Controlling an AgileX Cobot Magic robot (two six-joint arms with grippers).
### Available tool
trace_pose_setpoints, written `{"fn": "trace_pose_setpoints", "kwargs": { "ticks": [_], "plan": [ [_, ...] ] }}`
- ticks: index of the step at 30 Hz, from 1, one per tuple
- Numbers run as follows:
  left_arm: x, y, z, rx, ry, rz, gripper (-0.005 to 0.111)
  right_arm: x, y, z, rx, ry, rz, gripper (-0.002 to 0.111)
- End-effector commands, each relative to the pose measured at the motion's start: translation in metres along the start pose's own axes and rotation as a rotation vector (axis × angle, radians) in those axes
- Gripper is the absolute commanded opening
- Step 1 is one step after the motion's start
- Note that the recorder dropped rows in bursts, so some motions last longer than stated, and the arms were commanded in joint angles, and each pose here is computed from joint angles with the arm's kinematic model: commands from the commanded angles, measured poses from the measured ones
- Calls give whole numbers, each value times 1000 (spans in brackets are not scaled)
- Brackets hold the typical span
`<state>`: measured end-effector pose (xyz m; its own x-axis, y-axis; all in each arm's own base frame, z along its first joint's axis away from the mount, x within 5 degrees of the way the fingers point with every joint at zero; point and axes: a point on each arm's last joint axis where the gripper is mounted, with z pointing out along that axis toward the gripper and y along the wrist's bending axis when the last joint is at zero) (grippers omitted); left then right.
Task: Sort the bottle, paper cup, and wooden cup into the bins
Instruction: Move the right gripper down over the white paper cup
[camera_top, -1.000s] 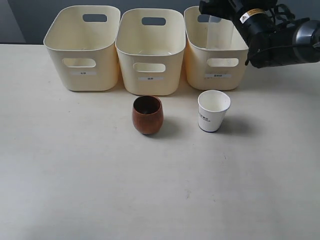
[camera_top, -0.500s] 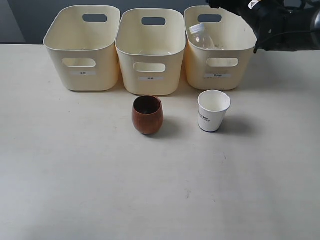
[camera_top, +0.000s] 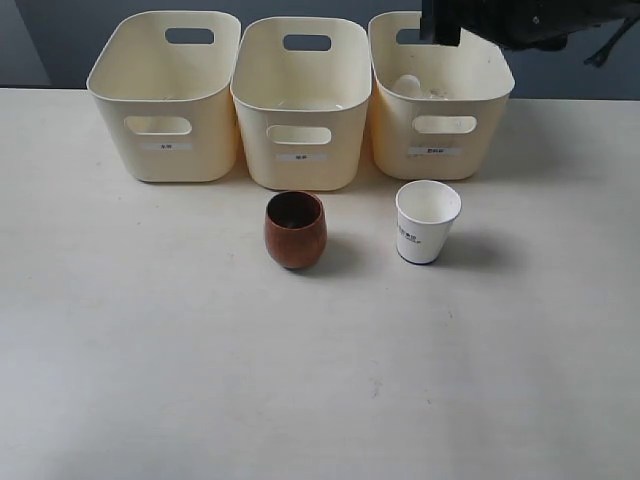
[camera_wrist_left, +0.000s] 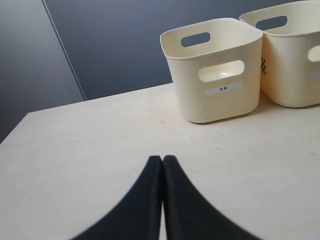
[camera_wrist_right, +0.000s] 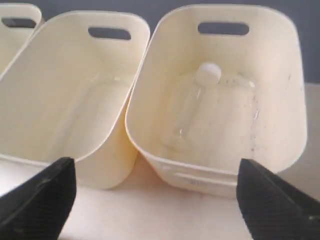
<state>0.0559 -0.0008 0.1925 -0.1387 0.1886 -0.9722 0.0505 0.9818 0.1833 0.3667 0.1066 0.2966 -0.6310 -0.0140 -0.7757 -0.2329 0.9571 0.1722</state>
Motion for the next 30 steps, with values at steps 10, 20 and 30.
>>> {"fn": "trace_pose_setpoints", "kwargs": {
  "ticks": [10, 20, 30],
  "plan": [
    [0, 0, 0, 2, -11, -1, 0, 37, 42, -8, -89, 352, -120, 82],
    [0, 0, 0, 2, -9, -1, 0, 41, 38, -9, -60, 401, -171, 82],
    [0, 0, 0, 2, -9, -1, 0, 56, 35, 4, -46, 523, -179, 82]
  ]
}}
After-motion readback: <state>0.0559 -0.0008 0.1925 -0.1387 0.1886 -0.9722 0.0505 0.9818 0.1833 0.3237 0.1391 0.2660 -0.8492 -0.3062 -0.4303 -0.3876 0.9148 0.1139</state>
